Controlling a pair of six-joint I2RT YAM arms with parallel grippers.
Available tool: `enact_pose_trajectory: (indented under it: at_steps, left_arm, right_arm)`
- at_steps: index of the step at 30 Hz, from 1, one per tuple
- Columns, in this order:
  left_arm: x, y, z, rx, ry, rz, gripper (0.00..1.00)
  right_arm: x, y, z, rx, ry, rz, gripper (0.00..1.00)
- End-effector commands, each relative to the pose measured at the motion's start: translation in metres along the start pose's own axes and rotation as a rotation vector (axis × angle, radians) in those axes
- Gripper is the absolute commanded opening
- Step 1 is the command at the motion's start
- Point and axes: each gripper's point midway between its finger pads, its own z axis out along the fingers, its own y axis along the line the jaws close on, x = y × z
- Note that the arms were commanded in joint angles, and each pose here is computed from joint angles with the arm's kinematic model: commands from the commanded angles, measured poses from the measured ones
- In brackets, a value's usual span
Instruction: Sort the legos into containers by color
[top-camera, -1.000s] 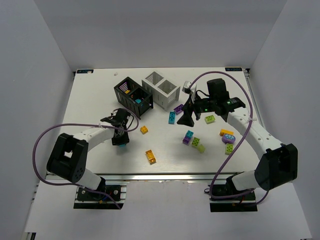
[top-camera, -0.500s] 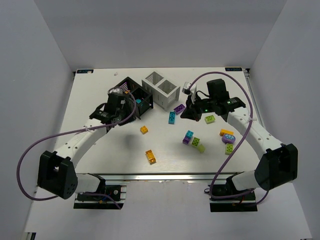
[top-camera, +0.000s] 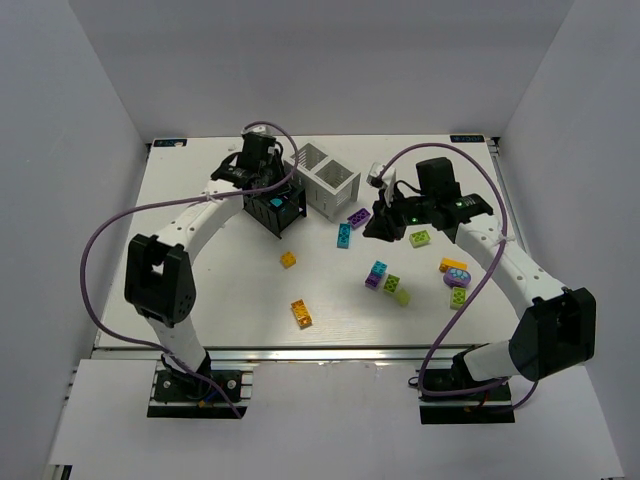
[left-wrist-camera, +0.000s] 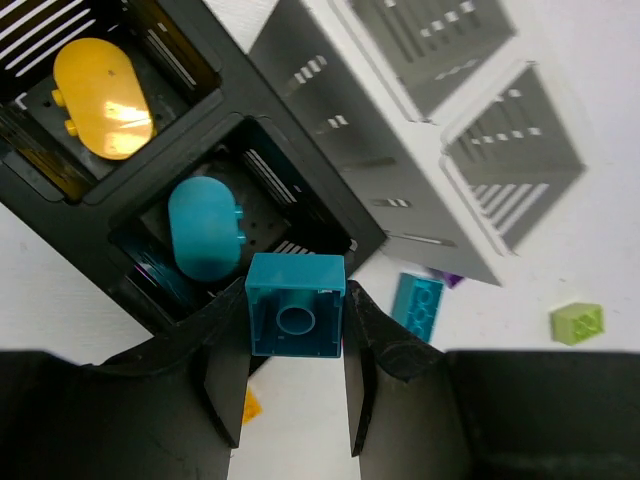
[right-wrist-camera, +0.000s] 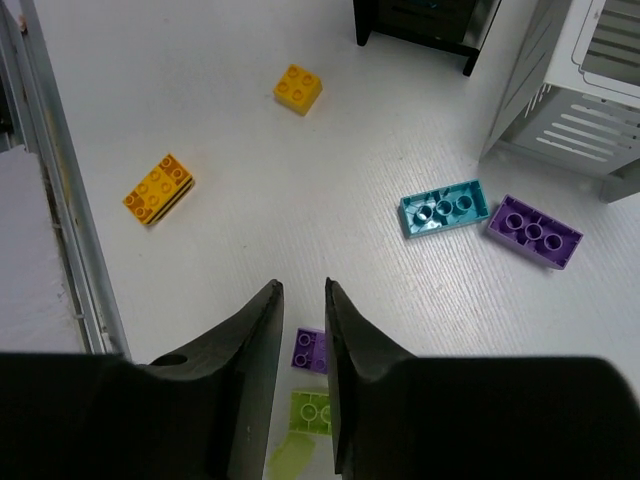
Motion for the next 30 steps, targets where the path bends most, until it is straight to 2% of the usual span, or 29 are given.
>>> enact_pose_trajectory:
  at_steps: [1, 6, 9, 10, 11, 14, 17, 25, 26, 27, 28, 30]
  left_arm:
    - [-0.017, 0.005, -0.001, -0.060, -0.044, 0.044, 0.12]
    - [-0.022, 0.011, 0.011, -0.109, -0.072, 0.050, 0.16]
    - [-0.023, 0.011, 0.015, -0.111, -0.070, 0.049, 0.25]
    - [-0.022, 0.011, 0.015, -0.115, -0.067, 0.048, 0.39]
    - [-0.021, 0.012, 0.016, -0.116, -0.063, 0.048, 0.46]
    - [-0.024, 0.012, 0.014, -0.121, -0.075, 0.039, 0.64]
    - [-0.032, 0.007, 0.007, -0.107, -0.097, 0.026, 0.71]
    - [-0.054, 0.004, -0.032, -0.103, -0.157, 0.012, 0.86]
    - [-0.057, 0.005, -0.048, -0.097, -0.177, 0.003, 0.88]
    - [-0.058, 0.008, -0.057, -0.103, -0.191, -0.010, 0.95]
    - [-0.059, 0.013, -0.065, -0.111, -0.218, -0.030, 0.98]
    - [-0.051, 0.023, -0.091, -0.091, -0.255, -0.076, 0.98]
  right_arm:
    - [-0.014, 0.000, -0.010, 0.021, -0.032, -0.030, 0.30]
    - [-0.011, -0.002, -0.010, 0.027, -0.031, -0.015, 0.33]
    - [-0.010, -0.002, -0.009, 0.025, -0.030, -0.013, 0.40]
    - [-0.010, -0.002, -0.009, 0.028, -0.030, -0.014, 0.43]
    - [-0.010, -0.002, -0.009, 0.030, -0.030, -0.015, 0.51]
    - [-0.008, -0.004, -0.009, 0.040, -0.026, -0.016, 0.64]
    - [-0.006, -0.005, -0.010, 0.048, -0.019, -0.015, 0.70]
    - [0.002, -0.012, -0.012, 0.101, 0.019, -0.003, 0.73]
    - [0.006, -0.016, -0.012, 0.125, 0.035, 0.028, 0.73]
    - [0.013, -0.020, -0.012, 0.155, 0.054, 0.059, 0.73]
    - [0.022, -0.026, -0.013, 0.197, 0.088, 0.088, 0.74]
    - [0.040, -0.027, -0.012, 0.221, 0.142, 0.162, 0.74]
